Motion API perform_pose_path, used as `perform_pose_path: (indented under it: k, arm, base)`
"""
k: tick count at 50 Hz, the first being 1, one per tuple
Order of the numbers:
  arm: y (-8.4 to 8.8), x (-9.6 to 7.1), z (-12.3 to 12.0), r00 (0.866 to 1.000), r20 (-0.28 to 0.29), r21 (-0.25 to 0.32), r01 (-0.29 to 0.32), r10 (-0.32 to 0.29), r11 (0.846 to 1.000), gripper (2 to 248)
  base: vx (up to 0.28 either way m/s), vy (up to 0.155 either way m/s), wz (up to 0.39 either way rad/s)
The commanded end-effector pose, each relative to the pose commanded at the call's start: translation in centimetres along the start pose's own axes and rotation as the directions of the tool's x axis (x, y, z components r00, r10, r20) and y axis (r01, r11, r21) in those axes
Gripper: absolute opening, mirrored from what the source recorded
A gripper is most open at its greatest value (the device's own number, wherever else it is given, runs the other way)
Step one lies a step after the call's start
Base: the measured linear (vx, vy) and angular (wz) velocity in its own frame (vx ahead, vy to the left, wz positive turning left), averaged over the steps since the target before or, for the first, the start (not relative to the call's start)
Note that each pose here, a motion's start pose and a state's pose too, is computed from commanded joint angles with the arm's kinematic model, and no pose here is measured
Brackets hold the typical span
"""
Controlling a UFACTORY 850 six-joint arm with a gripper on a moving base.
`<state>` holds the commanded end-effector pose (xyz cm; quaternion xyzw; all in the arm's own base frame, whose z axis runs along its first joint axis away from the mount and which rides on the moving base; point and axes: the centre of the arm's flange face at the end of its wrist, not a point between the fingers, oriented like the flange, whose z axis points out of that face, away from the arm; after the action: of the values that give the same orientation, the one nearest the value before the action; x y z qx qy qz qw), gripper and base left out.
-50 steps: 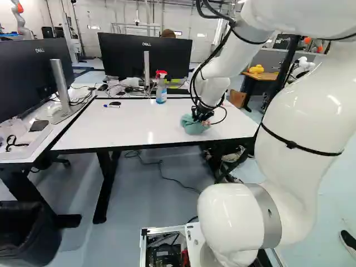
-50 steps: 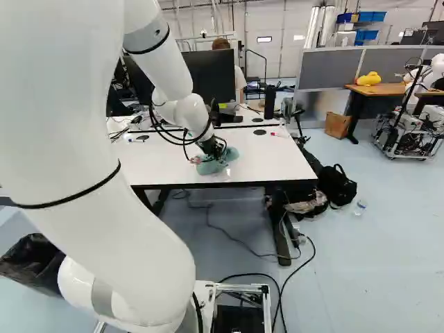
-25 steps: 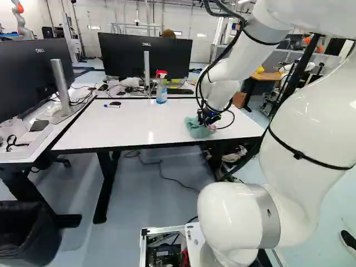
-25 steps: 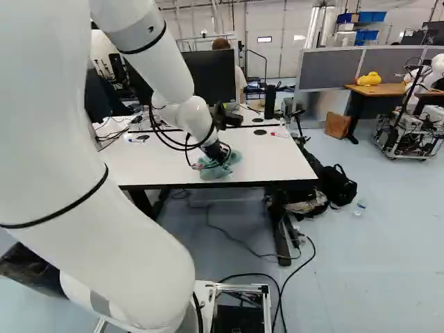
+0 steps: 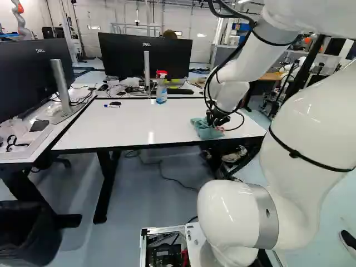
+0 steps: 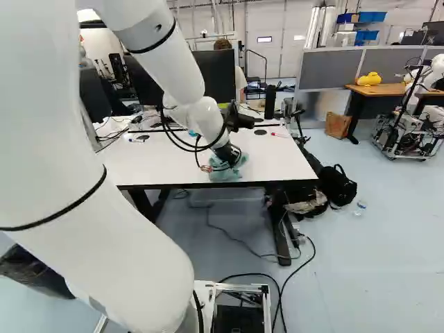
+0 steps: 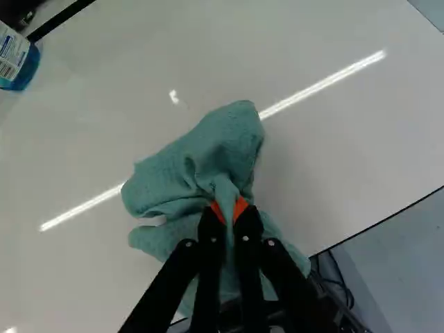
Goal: Clean the table with the green towel
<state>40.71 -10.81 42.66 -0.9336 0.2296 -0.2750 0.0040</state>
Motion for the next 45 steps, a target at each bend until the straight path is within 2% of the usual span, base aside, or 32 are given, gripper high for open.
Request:
perform_pose_path:
  k: [27, 45]
  arm:
    - [1.7, 4.8, 2.6, 0.999, -0.016, -0.027, -0.048, 0.048, 0.998, 30]
    - [1.2, 7.8, 4.5, 0.999, -0.027, -0.023, -0.046, 0.045, 0.999, 30]
  base:
    - [0.0, 0.0, 0.0]
    - [0.0, 0.0, 0.0]
